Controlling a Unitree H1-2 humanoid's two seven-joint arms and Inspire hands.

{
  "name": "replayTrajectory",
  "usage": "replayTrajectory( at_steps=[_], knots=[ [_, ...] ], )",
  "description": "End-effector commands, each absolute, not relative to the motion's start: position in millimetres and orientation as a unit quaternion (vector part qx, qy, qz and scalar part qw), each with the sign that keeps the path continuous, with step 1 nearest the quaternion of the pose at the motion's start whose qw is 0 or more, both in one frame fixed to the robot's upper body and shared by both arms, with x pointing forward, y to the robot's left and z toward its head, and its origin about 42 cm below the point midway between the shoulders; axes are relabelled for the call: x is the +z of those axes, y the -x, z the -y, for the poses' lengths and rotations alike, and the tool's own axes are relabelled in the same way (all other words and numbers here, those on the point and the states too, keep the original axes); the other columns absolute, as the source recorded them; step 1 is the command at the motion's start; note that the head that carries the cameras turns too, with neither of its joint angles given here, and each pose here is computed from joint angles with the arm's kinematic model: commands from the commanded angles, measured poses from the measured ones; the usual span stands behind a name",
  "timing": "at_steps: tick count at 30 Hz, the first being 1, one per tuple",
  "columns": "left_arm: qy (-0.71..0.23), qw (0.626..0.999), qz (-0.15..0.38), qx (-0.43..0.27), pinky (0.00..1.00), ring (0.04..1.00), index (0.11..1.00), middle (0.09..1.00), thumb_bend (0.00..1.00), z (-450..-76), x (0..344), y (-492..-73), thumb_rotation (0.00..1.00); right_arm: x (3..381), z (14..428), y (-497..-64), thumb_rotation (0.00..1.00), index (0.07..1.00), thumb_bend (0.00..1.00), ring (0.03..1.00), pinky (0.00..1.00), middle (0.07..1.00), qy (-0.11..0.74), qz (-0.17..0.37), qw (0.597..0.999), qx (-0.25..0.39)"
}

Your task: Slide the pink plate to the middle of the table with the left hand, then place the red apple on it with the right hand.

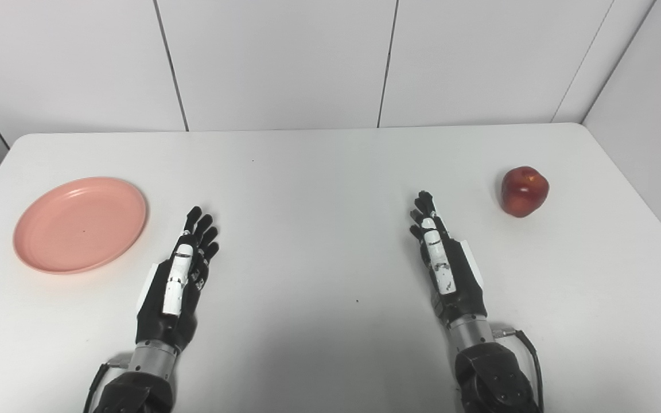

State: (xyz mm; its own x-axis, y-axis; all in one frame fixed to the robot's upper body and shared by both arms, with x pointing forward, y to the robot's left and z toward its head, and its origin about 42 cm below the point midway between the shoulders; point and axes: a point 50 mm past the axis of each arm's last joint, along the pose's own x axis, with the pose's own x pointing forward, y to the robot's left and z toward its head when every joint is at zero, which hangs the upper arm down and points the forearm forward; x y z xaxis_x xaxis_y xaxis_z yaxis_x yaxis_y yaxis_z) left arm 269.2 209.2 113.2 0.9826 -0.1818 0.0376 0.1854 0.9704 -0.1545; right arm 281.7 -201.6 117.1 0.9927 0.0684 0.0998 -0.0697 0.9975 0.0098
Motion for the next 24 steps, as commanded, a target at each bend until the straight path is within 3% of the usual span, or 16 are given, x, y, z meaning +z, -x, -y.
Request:
replayTrajectory(
  at_steps=[1,24],
  knots=[
    [0.079,0.993,0.018,-0.091,1.0,0.994,0.983,0.995,0.33,-209,114,-263,1.0,113,206,-277,1.0,0.987,0.28,0.982,0.99,0.99,-0.005,0.062,0.998,0.033],
    [0.083,0.992,0.012,-0.09,1.0,0.975,0.965,0.979,0.36,-183,102,-257,1.0,100,237,-275,1.0,1.0,0.35,0.995,1.0,1.0,-0.005,0.071,0.996,0.047]
  ],
)
